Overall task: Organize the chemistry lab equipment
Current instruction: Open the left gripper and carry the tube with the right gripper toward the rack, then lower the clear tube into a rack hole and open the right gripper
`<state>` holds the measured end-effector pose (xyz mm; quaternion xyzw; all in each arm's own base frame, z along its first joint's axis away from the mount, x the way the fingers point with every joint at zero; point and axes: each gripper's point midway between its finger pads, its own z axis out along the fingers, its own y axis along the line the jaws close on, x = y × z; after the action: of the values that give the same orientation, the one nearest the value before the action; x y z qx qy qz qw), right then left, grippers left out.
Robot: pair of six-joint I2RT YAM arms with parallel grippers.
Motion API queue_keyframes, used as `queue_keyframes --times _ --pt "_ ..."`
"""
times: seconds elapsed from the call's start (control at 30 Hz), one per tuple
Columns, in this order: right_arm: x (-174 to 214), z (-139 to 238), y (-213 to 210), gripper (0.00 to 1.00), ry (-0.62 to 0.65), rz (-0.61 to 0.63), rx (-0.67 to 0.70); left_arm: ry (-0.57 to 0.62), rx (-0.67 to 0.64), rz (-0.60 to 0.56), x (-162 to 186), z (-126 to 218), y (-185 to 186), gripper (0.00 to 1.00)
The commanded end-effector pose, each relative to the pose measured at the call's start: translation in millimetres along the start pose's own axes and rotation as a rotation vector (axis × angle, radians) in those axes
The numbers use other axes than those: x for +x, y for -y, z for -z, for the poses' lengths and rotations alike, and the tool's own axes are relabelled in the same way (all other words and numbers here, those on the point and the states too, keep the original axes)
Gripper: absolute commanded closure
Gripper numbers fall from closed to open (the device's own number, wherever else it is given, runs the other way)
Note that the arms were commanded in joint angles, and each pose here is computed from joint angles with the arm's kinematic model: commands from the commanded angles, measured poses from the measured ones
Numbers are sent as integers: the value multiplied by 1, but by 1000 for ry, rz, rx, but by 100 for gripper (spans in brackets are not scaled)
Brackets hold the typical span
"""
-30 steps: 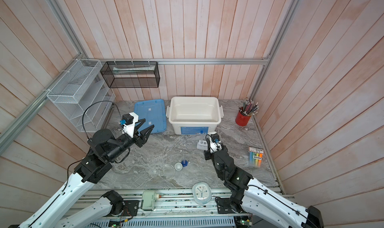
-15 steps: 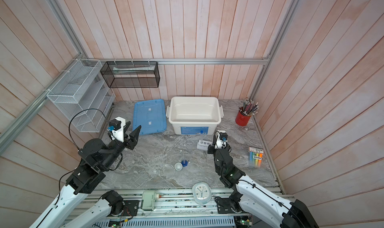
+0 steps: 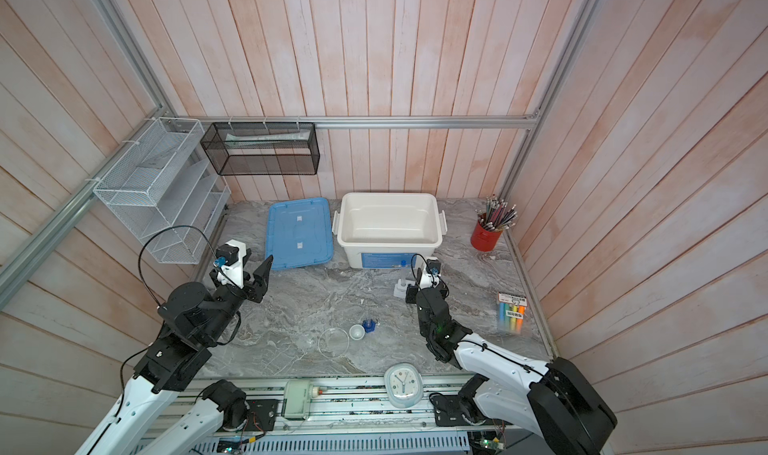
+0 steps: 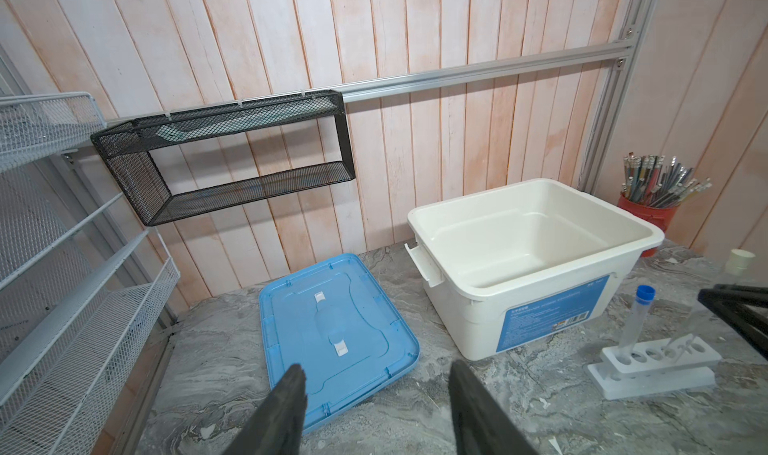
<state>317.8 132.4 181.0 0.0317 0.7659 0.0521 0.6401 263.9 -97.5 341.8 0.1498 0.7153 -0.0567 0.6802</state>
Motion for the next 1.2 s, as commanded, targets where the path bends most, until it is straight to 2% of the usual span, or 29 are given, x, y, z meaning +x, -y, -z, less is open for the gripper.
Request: queue_keyframes --times 0.0,1.17 --pt "-17 -5 0 100 51 -32 19 -13 32 5 9 -1 4 43" --pt "29 -22 10 100 -13 31 76 -44 46 27 19 -10 2 43"
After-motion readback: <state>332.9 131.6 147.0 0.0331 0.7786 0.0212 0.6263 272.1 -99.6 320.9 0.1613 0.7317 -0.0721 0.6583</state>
